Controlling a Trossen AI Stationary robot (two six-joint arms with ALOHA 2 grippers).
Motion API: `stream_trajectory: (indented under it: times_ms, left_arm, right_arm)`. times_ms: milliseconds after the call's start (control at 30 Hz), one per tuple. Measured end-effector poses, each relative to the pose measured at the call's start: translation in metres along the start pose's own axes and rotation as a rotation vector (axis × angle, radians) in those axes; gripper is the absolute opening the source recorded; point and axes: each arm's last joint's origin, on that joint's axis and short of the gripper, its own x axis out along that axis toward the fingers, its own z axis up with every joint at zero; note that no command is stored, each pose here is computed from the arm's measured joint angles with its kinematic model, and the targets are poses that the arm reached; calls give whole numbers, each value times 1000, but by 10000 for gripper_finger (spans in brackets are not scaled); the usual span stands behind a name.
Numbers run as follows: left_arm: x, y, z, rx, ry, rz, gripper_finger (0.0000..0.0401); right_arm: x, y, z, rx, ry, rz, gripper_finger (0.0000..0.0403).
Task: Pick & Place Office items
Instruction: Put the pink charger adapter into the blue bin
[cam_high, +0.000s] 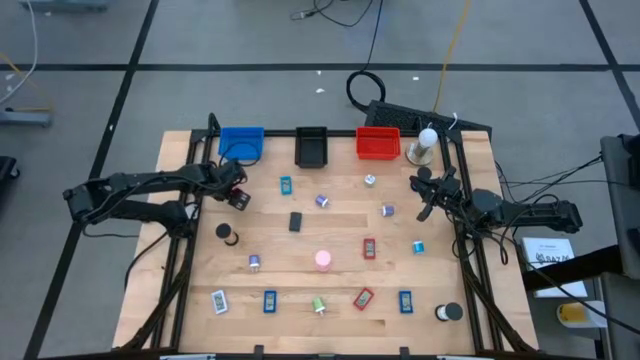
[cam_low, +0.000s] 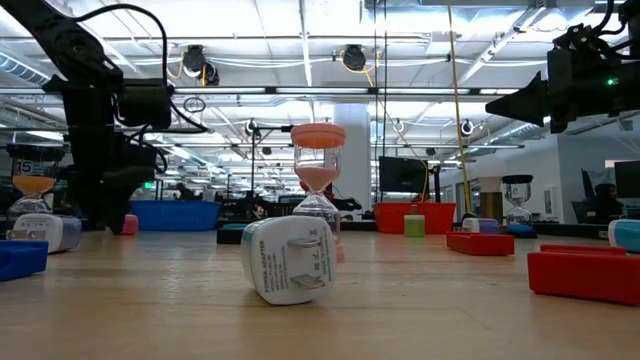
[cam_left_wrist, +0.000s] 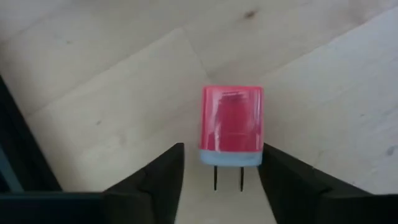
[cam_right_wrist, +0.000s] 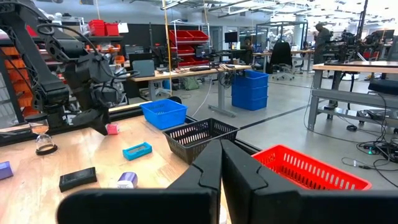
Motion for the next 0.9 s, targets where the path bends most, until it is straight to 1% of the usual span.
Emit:
stream_trajectory:
  times_ms: [200,267,367,433,567,667,733,800,900]
  left_arm:
    - [0,-1,2,18,-18,-9,102]
    - [-5,-3,6,36,-19,-15,71]
    - [-23,-8,21,73,-23,-63,25]
    - [-40,-12,31,102,-25,-78,6]
    - [-79,-20,49,174,-56,-77,8]
    - [-96,-26,55,215,-92,-43,6]
    - [-99,-29,56,220,-127,-8,5]
    - [-99,-30,55,233,-139,16,15]
    - [-88,-34,54,248,-117,27,57]
  right_arm:
    - [0,0,0,0,0,0,0]
    - [0,0,0,0,0,0,0]
    - [0,0,0,0,0,0,0]
    - [0,0,0,0,0,0,0]
    - [0,0,0,0,0,0,0]
    - [0,0,0,0,0,0,0]
    - [0,0,0,0,0,0,0]
    - [0,0,0,0,0,0,0]
    - [0,0,0,0,0,0,0]
